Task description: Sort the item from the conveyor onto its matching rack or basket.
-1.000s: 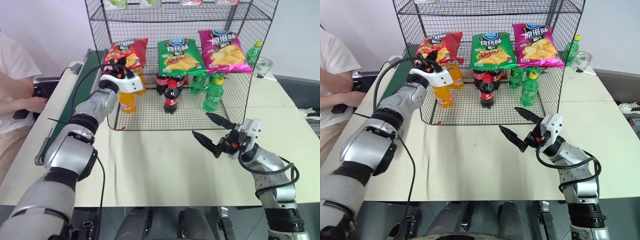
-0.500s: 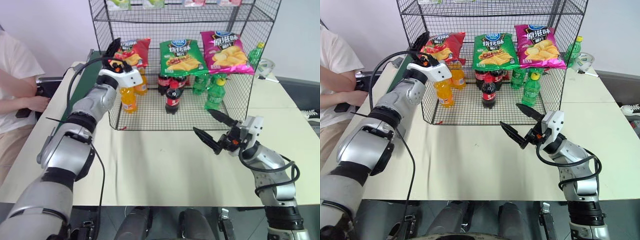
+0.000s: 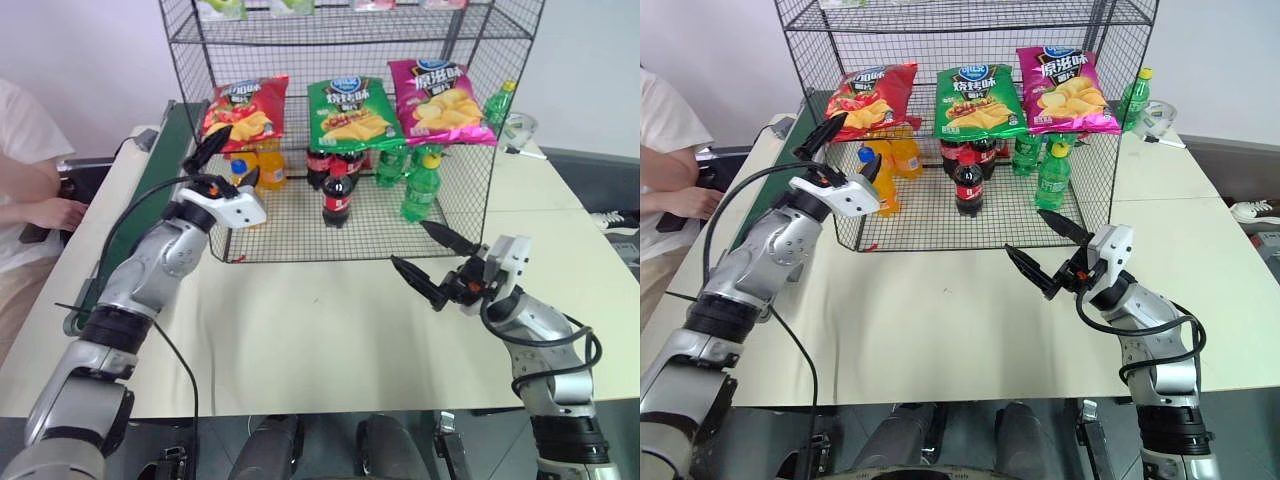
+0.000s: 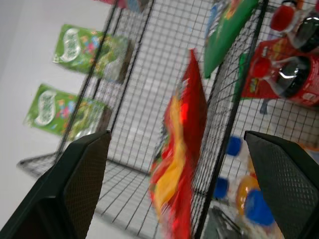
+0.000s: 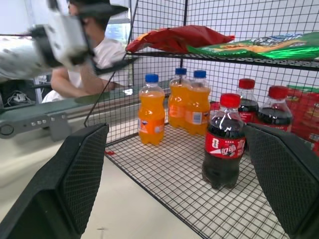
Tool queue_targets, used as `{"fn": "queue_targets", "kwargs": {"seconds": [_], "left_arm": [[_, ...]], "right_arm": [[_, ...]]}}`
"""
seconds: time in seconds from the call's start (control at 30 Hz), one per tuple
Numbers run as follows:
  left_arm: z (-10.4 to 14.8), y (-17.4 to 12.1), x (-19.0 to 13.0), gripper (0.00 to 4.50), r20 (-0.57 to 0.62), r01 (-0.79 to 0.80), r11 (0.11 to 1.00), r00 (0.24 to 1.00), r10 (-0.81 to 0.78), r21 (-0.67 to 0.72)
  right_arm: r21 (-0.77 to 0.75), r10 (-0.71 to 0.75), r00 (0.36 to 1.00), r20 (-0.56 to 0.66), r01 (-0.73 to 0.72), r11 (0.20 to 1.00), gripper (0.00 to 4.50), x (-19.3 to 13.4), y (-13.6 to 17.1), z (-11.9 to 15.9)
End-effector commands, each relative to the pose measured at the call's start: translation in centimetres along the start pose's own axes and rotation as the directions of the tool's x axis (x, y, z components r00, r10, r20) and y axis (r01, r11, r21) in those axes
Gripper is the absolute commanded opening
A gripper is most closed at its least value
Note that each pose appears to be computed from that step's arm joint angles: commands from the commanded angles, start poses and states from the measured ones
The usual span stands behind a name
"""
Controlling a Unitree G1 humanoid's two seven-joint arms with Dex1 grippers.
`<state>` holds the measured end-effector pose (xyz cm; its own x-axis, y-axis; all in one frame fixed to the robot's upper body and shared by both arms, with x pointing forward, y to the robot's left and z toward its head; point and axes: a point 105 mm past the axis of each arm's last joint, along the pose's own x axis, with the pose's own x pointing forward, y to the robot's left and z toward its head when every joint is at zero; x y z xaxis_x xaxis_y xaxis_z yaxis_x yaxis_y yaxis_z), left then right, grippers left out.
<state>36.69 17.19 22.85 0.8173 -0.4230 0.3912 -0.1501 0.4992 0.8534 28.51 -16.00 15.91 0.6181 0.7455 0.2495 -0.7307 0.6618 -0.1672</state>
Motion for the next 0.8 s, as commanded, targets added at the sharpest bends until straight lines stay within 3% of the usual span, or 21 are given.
{"fn": "queue_targets", "kwargs": {"seconds": [0.03, 0.07, 0.13, 0.23, 0.27, 0.43, 0.8], "left_arm": [[-0.4, 0.6, -2.9, 4.48, 0.004, 0.078, 0.928, 0.997, -0.082, -0.364], [-1.6, 0.5, -4.4, 4.48, -0.042, 0.074, 0.855, 0.993, -0.110, -0.513], [-2.6, 0.5, -6.2, 4.48, -0.065, 0.072, 0.733, 0.985, -0.157, -0.676], [-4.0, 0.5, -9.3, 4.48, -0.102, 0.053, 0.583, 0.968, -0.230, -0.811], [-4.3, 0.9, -10.5, 4.48, -0.096, 0.063, 0.570, 0.965, -0.245, -0.819], [-6.9, 2.5, -15.2, 4.48, -0.173, 0.124, 0.656, 0.914, -0.368, -0.745], [-11.5, 3.7, -19.6, 4.48, -0.294, 0.119, 0.722, 0.859, -0.419, -0.682]], "right_arm": [[-0.042, 0.010, 1.000, 0.011, -0.009, 0.999, 4.50, -0.8, -0.2, 1.1], [-0.043, 0.009, 1.000, 0.000, -0.009, 0.999, 4.50, -1.2, -0.3, 1.2], [-0.048, 0.015, 1.000, -0.020, -0.016, 0.999, 4.50, -1.8, -0.5, 1.3], [-0.057, 0.022, 0.998, -0.066, -0.026, 0.998, 4.50, -3.3, -0.8, 1.3], [-0.061, 0.019, 0.996, -0.087, -0.025, 0.998, 4.50, -4.1, -1.1, 1.4], [-0.086, 0.001, 0.973, -0.229, -0.022, 0.996, 4.50, -8.9, -2.3, 1.3], [-0.145, -0.040, 0.948, -0.315, -0.007, 0.989, 4.50, -11.6, -4.9, 1.4]]}}
